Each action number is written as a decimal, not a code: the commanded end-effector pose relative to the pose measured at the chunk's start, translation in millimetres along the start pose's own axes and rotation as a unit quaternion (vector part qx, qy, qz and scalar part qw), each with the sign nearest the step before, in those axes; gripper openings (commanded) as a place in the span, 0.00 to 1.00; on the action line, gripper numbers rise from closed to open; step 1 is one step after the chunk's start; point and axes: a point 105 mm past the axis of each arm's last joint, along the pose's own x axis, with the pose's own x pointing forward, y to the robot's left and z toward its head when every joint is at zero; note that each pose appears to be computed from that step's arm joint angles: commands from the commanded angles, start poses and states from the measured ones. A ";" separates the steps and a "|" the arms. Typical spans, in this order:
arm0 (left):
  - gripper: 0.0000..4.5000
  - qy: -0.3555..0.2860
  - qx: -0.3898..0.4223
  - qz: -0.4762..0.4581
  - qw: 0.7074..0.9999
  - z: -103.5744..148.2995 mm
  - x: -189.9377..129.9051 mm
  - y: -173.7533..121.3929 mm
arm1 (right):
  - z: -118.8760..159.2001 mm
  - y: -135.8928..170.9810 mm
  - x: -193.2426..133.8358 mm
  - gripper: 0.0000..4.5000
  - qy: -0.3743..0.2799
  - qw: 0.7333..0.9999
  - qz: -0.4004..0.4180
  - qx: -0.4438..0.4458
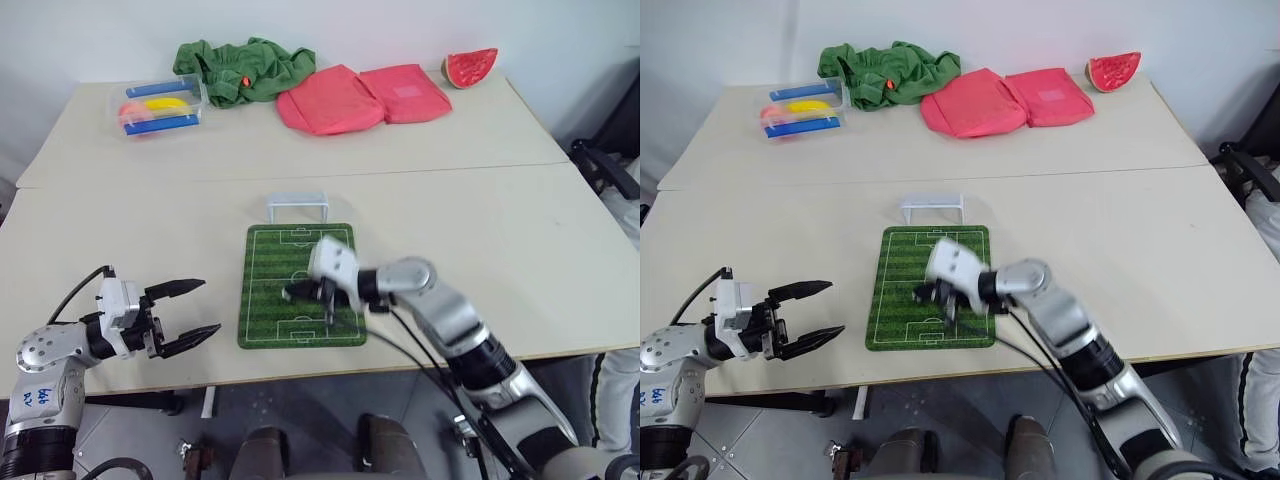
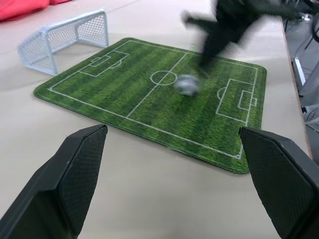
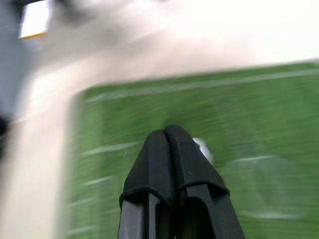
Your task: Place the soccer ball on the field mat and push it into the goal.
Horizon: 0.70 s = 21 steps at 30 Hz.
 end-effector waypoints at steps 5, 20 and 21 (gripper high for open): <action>1.00 -0.007 0.031 0.013 0.999 10.3 2.4 18.0 | 28.8 -68.2 -20.9 0.01 -0.069 0.985 -0.156 0.026; 1.00 -0.019 0.056 0.040 0.997 19.5 6.6 41.8 | 41.9 -59.1 -49.1 0.01 -0.099 0.987 -0.123 0.007; 1.00 -0.021 0.054 0.050 0.997 19.7 4.6 43.9 | 34.5 -53.3 -55.6 0.01 -0.085 0.991 -0.102 0.011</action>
